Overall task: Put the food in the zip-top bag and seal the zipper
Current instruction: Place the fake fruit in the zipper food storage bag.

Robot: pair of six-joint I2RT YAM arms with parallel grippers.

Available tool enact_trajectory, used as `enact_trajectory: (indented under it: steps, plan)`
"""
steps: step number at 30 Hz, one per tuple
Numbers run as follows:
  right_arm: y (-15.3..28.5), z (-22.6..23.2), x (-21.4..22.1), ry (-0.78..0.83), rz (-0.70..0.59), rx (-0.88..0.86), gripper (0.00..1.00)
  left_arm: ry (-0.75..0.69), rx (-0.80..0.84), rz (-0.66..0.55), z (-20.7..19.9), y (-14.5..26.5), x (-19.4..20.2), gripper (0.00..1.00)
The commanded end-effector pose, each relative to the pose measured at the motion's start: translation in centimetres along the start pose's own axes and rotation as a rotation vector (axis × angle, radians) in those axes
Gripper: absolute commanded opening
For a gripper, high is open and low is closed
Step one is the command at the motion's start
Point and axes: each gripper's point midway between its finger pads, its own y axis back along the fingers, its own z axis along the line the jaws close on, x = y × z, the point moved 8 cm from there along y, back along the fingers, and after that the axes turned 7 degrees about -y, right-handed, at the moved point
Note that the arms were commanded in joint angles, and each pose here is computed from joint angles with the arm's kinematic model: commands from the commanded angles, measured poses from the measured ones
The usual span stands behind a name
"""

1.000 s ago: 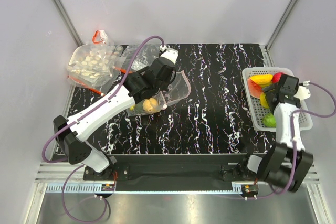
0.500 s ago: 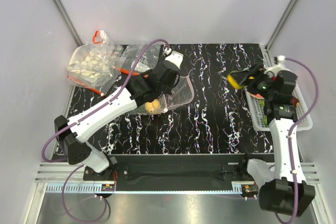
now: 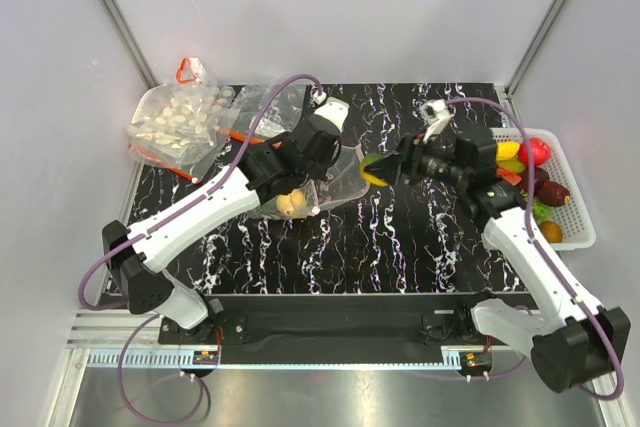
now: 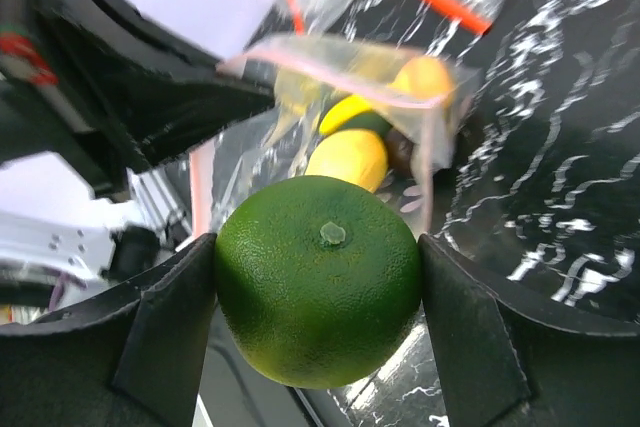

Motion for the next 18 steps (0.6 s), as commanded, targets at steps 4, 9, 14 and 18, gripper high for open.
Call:
enact_trajectory:
  steps: [4, 9, 14, 18]
  plan:
    - [-5.2, 2.5, 0.2, 0.152, 0.046, -0.046, 0.45, 0.053, 0.034, -0.120, 0.7, 2.6, -2.2, 0.00]
    - [-8.8, 3.2, 0.6, 0.160, 0.048, -0.028, 0.59, 0.061, 0.024, -0.144, 1.2, 3.4, -2.5, 0.00]
    - [-9.6, 3.7, 0.5, 0.171, 0.013, -0.024, 0.99, 0.067, 0.001, -0.158, 1.6, 3.7, -2.5, 0.00]
    - [-8.4, 4.1, -0.1, 0.172, -0.040, 0.001, 1.00, 0.065, -0.015, -0.159, 1.8, 3.7, -2.5, 0.00]
